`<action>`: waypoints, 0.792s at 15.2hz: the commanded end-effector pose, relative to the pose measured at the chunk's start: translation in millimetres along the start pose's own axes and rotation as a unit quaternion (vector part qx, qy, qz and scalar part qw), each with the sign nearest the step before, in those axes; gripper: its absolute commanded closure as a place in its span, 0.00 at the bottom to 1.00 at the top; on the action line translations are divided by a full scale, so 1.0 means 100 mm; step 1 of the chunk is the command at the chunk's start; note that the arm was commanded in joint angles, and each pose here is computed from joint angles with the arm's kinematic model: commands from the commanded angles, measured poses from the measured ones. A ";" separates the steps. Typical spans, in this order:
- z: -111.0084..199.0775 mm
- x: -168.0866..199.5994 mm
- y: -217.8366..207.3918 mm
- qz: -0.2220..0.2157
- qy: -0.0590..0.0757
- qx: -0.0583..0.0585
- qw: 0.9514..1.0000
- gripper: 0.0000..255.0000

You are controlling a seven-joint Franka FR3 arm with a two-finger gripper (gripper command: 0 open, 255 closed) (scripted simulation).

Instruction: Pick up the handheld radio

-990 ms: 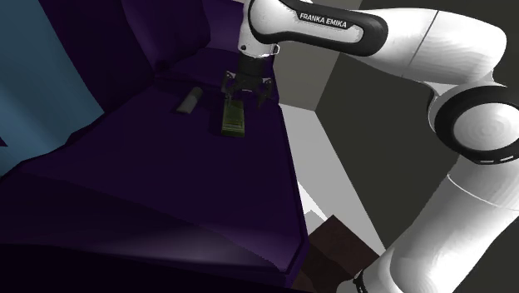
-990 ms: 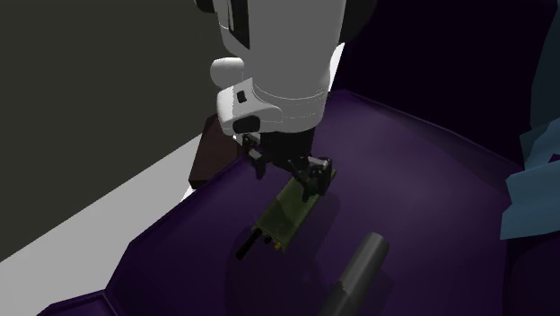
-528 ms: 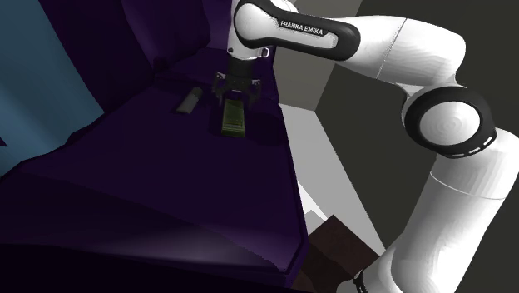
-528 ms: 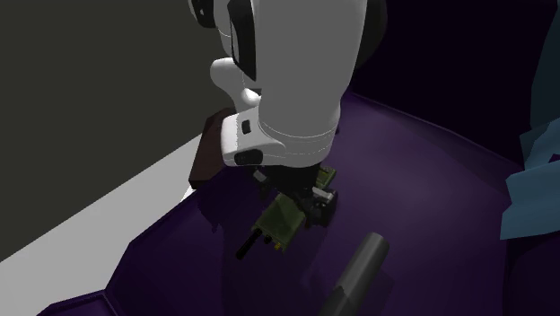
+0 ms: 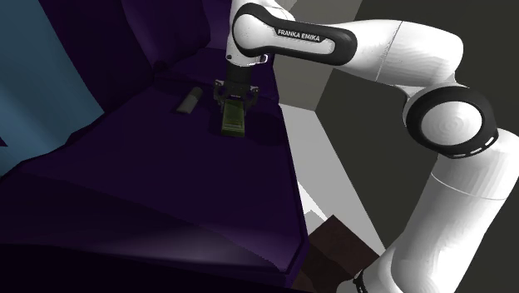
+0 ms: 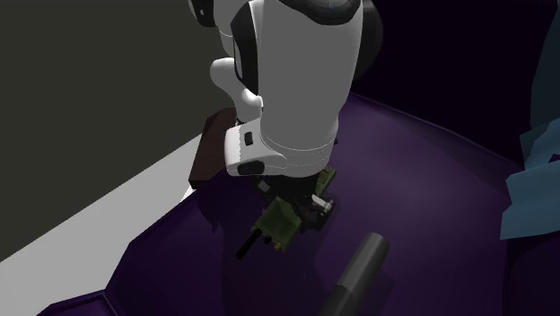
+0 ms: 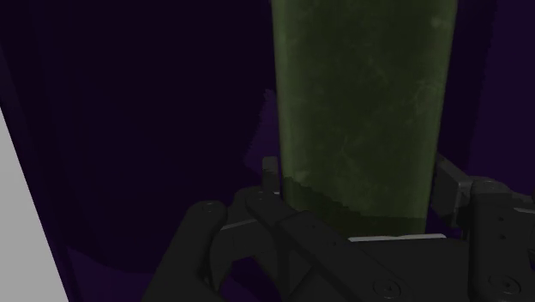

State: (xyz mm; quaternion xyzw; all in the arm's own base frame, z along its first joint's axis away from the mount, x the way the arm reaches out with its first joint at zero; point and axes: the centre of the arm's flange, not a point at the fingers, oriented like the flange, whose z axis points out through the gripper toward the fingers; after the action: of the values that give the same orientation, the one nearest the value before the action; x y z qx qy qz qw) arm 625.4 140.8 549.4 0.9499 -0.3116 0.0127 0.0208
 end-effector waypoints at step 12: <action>-0.26 0.01 0.01 0.000 0.000 0.000 1.000 1.00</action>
State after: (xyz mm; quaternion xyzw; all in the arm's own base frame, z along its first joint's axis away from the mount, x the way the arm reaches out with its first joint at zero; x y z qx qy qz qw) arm 624.6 141.9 569.8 0.9500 -0.3114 0.0121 0.0210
